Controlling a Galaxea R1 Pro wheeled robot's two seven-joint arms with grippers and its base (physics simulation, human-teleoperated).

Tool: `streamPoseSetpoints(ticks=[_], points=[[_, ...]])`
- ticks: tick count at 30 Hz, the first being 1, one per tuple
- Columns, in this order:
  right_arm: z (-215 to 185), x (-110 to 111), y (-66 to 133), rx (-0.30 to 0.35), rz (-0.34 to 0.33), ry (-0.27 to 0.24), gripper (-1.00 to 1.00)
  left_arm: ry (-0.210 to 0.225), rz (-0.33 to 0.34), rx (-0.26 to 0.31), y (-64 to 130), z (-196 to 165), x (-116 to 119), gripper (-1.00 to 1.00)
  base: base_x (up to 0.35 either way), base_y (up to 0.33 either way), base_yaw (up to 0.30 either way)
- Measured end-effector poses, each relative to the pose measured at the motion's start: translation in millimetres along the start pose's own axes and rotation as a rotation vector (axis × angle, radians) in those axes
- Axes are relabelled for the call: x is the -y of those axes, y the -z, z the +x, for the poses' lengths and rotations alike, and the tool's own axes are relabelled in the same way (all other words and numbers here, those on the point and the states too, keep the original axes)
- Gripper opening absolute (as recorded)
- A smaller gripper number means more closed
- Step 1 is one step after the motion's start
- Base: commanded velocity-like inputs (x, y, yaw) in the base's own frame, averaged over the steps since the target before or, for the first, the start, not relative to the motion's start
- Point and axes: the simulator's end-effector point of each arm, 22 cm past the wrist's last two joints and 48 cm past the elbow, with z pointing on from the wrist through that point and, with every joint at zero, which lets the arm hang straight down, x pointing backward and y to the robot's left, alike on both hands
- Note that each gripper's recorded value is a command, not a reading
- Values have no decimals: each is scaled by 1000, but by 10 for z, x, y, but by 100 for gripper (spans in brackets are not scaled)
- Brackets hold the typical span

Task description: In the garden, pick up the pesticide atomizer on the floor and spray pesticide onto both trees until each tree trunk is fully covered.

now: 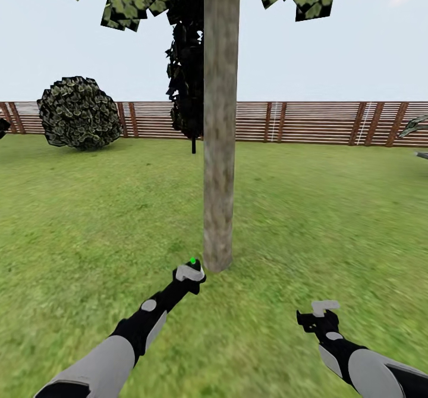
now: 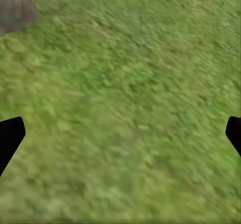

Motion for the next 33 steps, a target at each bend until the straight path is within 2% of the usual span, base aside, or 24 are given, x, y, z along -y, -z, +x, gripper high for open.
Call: streamPoseSetpoints(ticks=[14,20,27,31,33], points=[[1,0,0,0,0,0,100,-3,6,6,-1,-3,28,-100,286,0,0],[1,0,0,0,0,0,100,11,3,-27,0,71,20,-100,336,0,0],[11,-1,2,-1,0,1,100,17,-5,-36,-1,87,4,-100,97,0,0],[12,-1,3,-2,0,0,100,61,-58,-149,4,297,-96,-100,12,0,0],[12,3,3,-2,0,0,100,69,-83,-172,-4,295,-156,-100,4,0,0]])
